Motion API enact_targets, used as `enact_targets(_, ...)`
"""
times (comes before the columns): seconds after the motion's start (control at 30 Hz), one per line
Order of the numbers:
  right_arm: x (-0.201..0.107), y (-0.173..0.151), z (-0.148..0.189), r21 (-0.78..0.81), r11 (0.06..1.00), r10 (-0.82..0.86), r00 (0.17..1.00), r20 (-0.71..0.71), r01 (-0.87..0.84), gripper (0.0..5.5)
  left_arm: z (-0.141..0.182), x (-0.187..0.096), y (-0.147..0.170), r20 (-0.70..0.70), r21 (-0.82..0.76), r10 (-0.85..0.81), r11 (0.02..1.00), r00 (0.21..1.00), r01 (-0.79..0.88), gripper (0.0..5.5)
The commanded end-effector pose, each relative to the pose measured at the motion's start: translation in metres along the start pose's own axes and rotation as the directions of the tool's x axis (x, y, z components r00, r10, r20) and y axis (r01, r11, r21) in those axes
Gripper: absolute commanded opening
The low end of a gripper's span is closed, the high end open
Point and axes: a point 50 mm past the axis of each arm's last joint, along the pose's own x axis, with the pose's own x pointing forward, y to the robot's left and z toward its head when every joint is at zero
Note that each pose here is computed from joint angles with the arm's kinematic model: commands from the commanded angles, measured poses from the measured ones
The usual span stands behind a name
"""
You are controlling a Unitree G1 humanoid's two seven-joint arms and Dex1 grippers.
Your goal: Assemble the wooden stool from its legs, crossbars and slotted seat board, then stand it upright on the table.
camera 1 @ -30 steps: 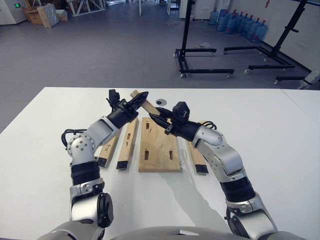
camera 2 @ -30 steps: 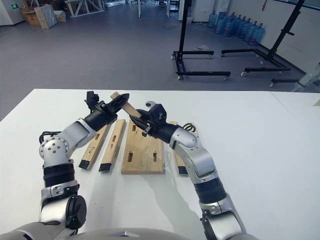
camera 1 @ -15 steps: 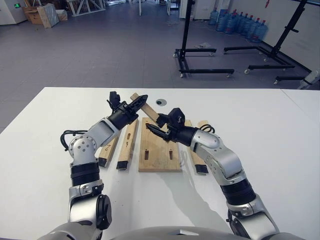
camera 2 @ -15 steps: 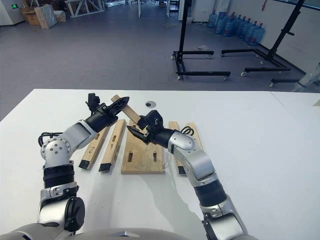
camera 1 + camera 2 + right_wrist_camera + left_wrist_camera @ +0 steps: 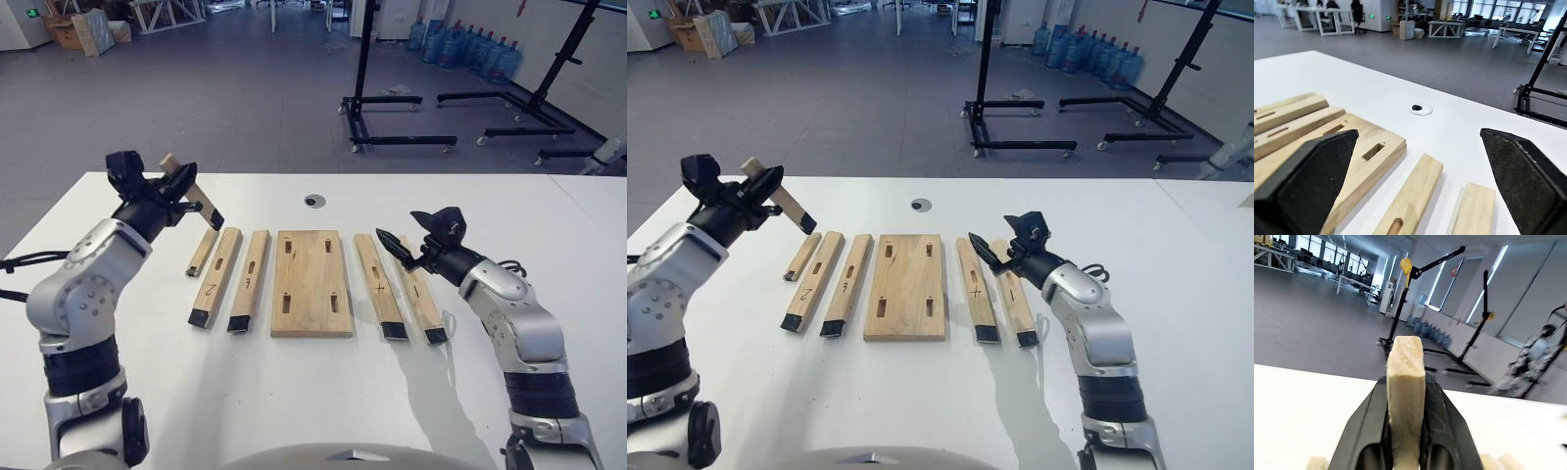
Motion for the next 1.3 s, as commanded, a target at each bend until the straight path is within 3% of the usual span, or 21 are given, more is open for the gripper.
enact_targets(0.03, 0.012, 0.002, -0.006, 0.082, 0.994, -0.078, 0.997, 0.002, 0.078, 4.58, -0.035, -0.007, 0.004, -0.014, 0.064, 0.065, 0.996, 0.998, -0.064, 0.38)
enact_targets(0.37, 0.019, 0.012, -0.015, 0.149, 0.982, -0.115, 0.993, -0.033, 0.119, 4.58, -0.062, 0.011, 0.029, -0.003, 0.044, 0.082, 0.996, 0.997, -0.082, 0.38)
enact_targets(0.67, 0.03, 0.021, -0.017, 0.158, 0.985, -0.059, 0.997, -0.045, 0.066, 4.58, -0.079, -0.003, 0.044, -0.011, 0.041, 0.164, 0.986, 0.986, -0.163, 0.38)
enact_targets(1.3, 0.03, 0.028, -0.019, 0.164, 0.985, -0.039, 0.998, -0.045, 0.046, 4.58, -0.095, 0.006, 0.034, -0.03, 0.029, 0.142, 0.99, 0.989, -0.142, 0.38)
